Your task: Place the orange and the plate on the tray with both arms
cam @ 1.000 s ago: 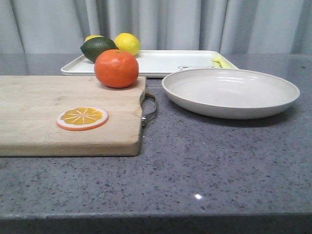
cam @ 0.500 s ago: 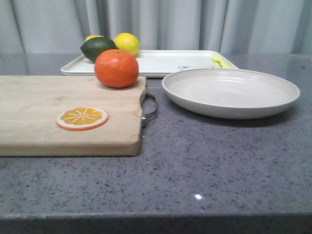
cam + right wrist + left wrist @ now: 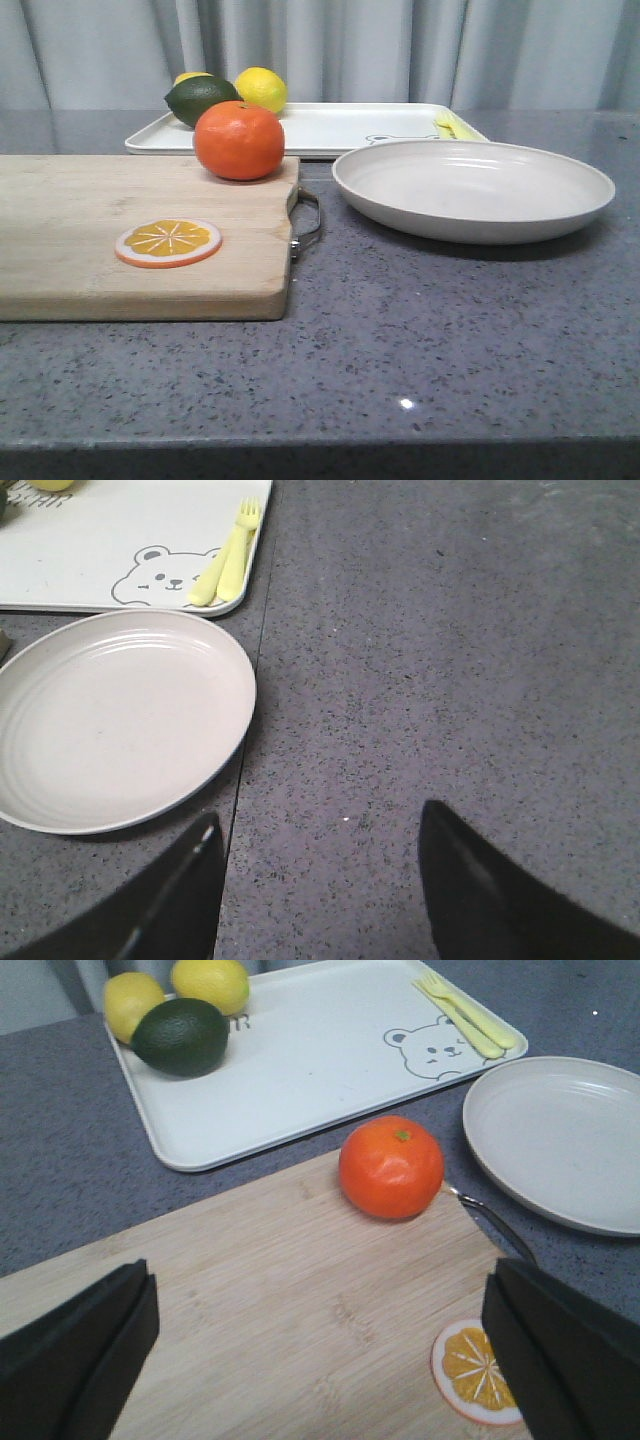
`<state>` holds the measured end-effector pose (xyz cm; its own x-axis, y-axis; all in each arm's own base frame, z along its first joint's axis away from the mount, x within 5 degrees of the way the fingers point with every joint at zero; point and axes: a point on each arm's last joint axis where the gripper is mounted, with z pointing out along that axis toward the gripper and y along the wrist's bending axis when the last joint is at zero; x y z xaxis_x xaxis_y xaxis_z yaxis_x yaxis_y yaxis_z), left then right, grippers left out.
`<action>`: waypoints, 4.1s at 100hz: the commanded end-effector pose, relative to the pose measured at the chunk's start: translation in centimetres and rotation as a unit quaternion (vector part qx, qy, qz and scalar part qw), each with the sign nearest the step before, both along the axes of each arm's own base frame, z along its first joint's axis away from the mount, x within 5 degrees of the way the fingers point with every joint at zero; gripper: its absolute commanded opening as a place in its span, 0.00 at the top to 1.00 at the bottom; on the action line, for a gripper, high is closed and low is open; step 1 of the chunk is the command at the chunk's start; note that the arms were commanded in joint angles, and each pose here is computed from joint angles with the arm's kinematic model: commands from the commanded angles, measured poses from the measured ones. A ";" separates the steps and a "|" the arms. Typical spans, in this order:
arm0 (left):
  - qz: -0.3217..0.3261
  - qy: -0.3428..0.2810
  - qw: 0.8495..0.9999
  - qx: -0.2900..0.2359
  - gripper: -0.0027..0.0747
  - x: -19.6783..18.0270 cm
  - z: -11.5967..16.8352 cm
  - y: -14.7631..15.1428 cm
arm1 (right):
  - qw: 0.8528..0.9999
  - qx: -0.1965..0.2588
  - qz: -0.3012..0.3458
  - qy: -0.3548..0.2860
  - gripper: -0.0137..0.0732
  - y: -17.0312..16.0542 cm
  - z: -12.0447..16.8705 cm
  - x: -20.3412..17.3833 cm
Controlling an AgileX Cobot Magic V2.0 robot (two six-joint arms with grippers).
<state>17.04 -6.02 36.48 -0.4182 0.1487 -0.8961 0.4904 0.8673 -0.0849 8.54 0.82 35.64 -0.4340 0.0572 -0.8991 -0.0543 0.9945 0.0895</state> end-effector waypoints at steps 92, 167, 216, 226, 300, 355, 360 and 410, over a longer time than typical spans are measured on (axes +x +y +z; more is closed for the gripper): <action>-0.098 -0.004 0.995 0.009 0.17 14.1 -1.5 -10.7 | 0.999 0.000 0.000 -0.049 0.33 0.0 1.6 0.3; -0.088 0.069 0.993 0.035 0.17 17.4 -7.7 -11.9 | 0.999 -0.017 -0.005 -0.047 0.33 -0.2 1.6 0.3; -0.092 0.077 0.992 0.037 0.51 17.4 -8.0 -11.9 | 0.999 -0.020 -0.006 -0.048 0.33 -0.2 1.6 0.3; -0.094 0.079 0.992 0.037 0.63 17.4 -8.1 -12.0 | 0.998 -0.033 -0.010 -0.049 0.33 -0.4 1.6 0.3; -0.202 0.012 0.979 0.011 0.67 14.1 -1.6 -17.7 | 0.998 -0.040 -0.012 -0.053 0.33 -0.5 1.6 0.4; -0.258 0.015 0.965 0.032 0.67 14.1 -5.2 -25.1 | 0.998 -0.040 -0.012 -0.049 0.33 -0.5 1.6 0.3; -0.255 0.013 0.966 0.034 0.67 14.3 -5.6 -25.3 | 0.998 -0.040 -0.012 -0.049 0.33 -0.5 1.6 0.3; -0.262 0.022 0.964 0.039 0.35 14.2 -6.6 -26.1 | 0.998 -0.040 -0.012 -0.049 0.33 -0.5 1.6 0.3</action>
<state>31.69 -31.99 26.25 -0.3598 0.4965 -0.7899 0.8646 0.4956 -0.0824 8.58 0.38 35.66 -0.4273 0.0073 -0.9041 -0.0325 0.9992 0.0235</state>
